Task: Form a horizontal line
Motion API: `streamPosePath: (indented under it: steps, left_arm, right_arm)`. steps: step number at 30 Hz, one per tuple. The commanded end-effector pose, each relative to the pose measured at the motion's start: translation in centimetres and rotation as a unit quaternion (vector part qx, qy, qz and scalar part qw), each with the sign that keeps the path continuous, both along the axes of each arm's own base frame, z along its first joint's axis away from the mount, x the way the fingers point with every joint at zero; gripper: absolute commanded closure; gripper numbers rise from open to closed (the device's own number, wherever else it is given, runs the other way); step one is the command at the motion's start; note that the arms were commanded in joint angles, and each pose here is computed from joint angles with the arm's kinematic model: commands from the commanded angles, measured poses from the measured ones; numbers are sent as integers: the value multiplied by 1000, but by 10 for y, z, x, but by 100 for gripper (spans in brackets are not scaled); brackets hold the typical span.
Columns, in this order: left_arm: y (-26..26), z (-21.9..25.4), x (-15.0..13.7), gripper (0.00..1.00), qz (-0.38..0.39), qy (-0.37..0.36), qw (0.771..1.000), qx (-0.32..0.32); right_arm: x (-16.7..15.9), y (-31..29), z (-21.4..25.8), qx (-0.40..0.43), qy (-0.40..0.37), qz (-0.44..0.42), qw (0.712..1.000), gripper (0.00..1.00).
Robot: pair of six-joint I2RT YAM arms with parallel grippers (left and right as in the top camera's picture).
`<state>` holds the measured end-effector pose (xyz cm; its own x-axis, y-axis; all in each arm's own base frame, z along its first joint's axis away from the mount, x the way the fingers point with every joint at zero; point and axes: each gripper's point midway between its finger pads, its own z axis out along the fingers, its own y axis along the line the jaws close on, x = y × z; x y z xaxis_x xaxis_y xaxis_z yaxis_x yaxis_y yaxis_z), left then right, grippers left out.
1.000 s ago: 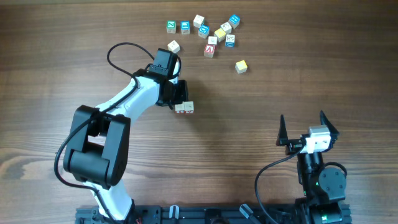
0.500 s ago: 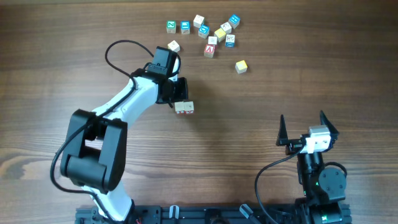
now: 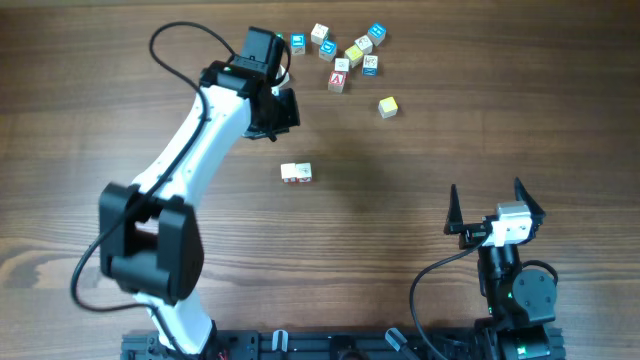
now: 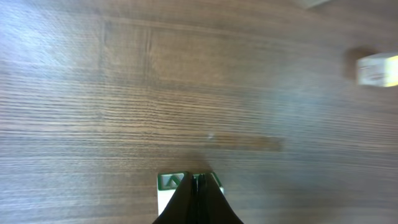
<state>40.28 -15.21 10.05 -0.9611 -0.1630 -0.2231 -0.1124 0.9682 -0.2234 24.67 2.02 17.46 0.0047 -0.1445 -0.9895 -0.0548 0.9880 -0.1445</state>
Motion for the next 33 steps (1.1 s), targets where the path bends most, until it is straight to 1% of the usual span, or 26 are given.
streamPosePath:
  steps: [1,3,5,9,14,17,21,25,33]
  left_arm:
    - [-10,-44,-4,96,-6,44,999,21]
    - [-12,-56,-3,96,-8,49,998,31]
    - [-9,-63,-4,96,6,57,998,38]
    - [-5,-76,-14,96,18,75,996,45]
    - [-5,-94,-16,96,17,65,997,41]
    - [-5,-94,-10,96,19,52,998,43]
    - [-4,-94,-11,96,19,53,997,44]
    - [-5,-96,-21,96,14,71,996,51]
    - [-16,-96,-29,96,-3,75,996,55]
  right_arm:
    - [0,0,2,-6,-4,2,1000,0]
    - [0,0,2,-6,-5,2,1000,0]
    - [0,0,2,-5,-4,2,1000,0]
    - [0,0,2,-6,-5,2,1000,0]
    - [0,0,2,-6,-4,2,1000,0]
    - [0,0,2,-5,-4,2,1000,0]
    - [0,0,2,-5,-4,2,1000,0]
    - [0,0,2,-6,-5,2,1000,0]
    - [0,0,2,-5,-4,2,1000,0]
